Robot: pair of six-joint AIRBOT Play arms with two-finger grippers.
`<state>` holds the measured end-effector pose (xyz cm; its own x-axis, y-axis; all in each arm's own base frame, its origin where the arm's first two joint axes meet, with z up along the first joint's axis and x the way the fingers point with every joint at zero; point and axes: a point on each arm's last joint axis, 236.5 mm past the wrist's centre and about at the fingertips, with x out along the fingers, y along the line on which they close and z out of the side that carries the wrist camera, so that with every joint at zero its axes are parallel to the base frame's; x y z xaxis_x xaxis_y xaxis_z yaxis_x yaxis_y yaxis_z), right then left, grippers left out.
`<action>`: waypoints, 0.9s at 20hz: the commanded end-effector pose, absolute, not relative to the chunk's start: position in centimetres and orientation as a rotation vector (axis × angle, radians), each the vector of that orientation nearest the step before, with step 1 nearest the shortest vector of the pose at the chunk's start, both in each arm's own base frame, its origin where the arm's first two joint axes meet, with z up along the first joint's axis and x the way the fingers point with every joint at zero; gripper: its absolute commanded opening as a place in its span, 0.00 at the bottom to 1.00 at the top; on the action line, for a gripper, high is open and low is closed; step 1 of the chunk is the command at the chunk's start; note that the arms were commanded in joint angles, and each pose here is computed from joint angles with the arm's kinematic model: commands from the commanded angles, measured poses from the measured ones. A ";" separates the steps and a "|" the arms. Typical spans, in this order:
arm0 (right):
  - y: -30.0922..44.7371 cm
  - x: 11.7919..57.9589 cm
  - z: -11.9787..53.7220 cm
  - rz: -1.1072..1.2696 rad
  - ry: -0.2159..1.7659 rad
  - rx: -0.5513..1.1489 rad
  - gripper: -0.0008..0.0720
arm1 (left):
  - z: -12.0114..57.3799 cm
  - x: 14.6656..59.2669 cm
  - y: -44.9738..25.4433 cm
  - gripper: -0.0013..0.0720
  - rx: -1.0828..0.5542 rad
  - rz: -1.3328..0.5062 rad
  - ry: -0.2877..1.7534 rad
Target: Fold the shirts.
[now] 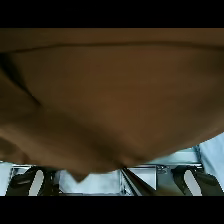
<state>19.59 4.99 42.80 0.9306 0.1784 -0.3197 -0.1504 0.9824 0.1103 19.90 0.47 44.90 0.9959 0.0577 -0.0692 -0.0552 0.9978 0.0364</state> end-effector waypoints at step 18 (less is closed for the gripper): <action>1.9 56.7 2.7 0.206 0.910 0.510 0.05 | 4.0 58.6 0.6 0.04 -0.649 -0.131 0.804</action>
<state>52.04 2.20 7.21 0.6247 0.3708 -0.6872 0.0168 0.8735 0.4866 54.75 0.25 7.69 0.7139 -0.3242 -0.6207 -0.0713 0.8481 -0.5250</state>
